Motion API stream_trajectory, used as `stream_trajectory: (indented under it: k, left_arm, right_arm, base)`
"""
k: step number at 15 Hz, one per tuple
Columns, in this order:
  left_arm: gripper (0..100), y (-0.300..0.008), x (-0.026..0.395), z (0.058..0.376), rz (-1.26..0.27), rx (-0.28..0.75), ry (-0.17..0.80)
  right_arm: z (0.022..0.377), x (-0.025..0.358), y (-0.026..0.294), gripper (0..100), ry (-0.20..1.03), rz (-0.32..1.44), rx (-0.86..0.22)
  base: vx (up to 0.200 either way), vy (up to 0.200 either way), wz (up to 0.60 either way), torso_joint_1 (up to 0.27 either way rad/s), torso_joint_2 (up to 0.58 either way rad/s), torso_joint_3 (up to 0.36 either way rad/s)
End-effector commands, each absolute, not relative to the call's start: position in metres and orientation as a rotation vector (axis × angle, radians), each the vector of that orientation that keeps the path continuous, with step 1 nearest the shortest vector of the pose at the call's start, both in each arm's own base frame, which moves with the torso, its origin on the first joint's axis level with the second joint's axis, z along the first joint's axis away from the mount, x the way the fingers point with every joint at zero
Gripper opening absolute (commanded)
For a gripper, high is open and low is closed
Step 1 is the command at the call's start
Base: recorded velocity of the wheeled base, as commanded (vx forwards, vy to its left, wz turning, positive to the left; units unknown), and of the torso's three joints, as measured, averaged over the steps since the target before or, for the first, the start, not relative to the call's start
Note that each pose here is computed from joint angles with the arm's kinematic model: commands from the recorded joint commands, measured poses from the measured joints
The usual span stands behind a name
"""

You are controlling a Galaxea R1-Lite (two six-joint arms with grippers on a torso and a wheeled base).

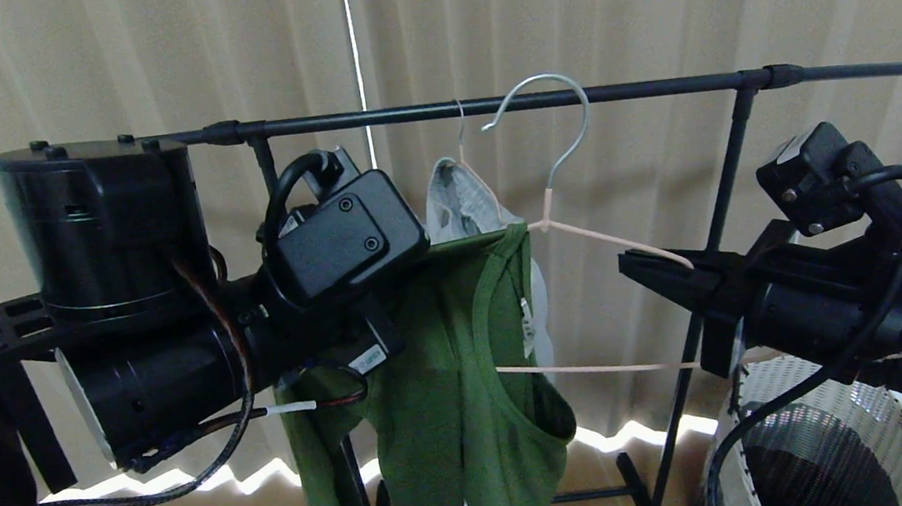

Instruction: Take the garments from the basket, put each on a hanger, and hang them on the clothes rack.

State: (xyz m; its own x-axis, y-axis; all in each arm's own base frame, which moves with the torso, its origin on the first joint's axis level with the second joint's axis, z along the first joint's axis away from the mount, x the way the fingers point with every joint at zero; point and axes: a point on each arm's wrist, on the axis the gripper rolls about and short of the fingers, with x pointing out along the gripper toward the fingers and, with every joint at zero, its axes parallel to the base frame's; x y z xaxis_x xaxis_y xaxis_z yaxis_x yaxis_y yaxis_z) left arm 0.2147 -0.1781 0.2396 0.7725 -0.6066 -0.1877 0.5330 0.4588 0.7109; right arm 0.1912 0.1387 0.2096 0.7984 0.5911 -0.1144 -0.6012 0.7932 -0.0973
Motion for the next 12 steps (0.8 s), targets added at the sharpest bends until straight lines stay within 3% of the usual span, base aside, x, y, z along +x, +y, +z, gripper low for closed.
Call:
stream_trajectory:
  k: [1,7,8,12]
  left_arm:
    - [0,-0.178,0.214,0.24,-0.702,0.839,-0.099]
    - [0,-0.176,0.213,0.232,-0.677,0.821,-0.14]
    - [0,-0.176,0.213,0.232,-0.671,0.82,-0.143]
    - [0,-0.158,0.226,0.228,-0.511,0.838,-0.06]
  right_arm:
    - [0.209,0.192,0.139,0,0.083,0.643,-0.133]
    - [0.209,0.19,0.138,0,0.081,0.641,-0.132]
    - [0.208,0.19,0.138,100,0.084,0.64,-0.133]
    - [0.208,0.183,0.129,100,0.08,0.624,-0.128]
  base:
    - [0.0,0.0,0.0,0.0,0.0,0.0]
    - [0.0,0.0,0.0,0.0,0.0,0.0]
    - [0.0,0.0,0.0,0.0,0.0,0.0]
    - [0.0,0.0,0.0,0.0,0.0,0.0]
